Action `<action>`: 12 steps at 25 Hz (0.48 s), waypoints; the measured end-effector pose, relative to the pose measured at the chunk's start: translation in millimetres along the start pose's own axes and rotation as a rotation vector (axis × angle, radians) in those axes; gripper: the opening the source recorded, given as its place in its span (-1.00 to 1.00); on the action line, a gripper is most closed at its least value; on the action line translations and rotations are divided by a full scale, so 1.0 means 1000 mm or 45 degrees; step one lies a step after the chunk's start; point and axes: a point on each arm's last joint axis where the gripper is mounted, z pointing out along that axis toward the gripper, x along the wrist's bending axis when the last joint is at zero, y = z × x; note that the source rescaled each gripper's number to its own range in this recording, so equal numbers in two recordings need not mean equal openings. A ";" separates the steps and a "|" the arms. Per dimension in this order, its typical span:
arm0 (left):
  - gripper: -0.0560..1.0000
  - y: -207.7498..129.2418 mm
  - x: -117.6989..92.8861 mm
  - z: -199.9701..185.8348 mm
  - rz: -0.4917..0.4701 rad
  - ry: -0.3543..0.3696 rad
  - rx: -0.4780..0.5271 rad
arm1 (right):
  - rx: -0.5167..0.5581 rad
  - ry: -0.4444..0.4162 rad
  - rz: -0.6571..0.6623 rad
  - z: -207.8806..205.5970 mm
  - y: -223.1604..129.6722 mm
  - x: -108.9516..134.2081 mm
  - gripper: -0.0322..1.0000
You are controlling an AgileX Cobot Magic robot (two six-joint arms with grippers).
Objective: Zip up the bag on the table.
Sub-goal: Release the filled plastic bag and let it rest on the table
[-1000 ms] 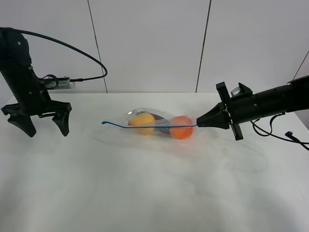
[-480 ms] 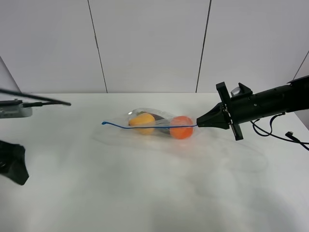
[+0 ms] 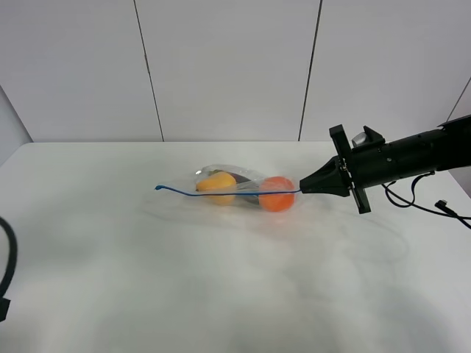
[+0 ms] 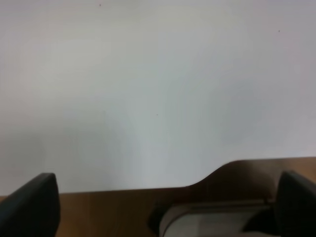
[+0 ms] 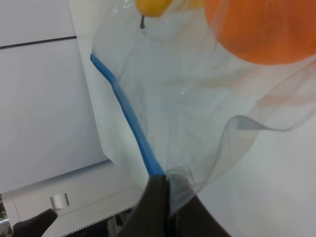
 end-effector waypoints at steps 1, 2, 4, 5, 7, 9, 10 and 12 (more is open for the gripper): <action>1.00 -0.003 0.000 -0.005 0.002 0.000 -0.048 | 0.000 0.000 0.000 0.000 0.000 0.000 -0.94; 1.00 -0.006 0.000 -0.009 0.005 0.000 -0.086 | 0.000 0.000 0.000 0.000 0.000 0.000 -0.94; 1.00 -0.012 -0.001 -0.017 0.009 -0.001 -0.172 | 0.000 0.000 0.000 0.000 0.000 0.000 -0.94; 1.00 -0.015 -0.001 -0.020 0.011 -0.001 -0.208 | 0.000 0.000 0.000 0.000 0.000 0.000 -0.94; 1.00 -0.022 -0.001 -0.028 0.015 -0.001 -0.295 | 0.001 -0.003 -0.001 0.000 0.000 0.000 -0.94; 1.00 -0.029 -0.001 -0.035 0.019 -0.002 -0.377 | -0.002 -0.006 -0.002 0.000 0.000 0.000 -0.94; 1.00 -0.033 -0.002 -0.039 0.021 -0.002 -0.425 | -0.004 -0.007 -0.002 0.000 0.000 -0.001 -0.94; 1.00 -0.042 -0.002 -0.046 0.025 -0.003 -0.518 | -0.006 -0.010 -0.002 0.000 0.000 -0.001 -0.94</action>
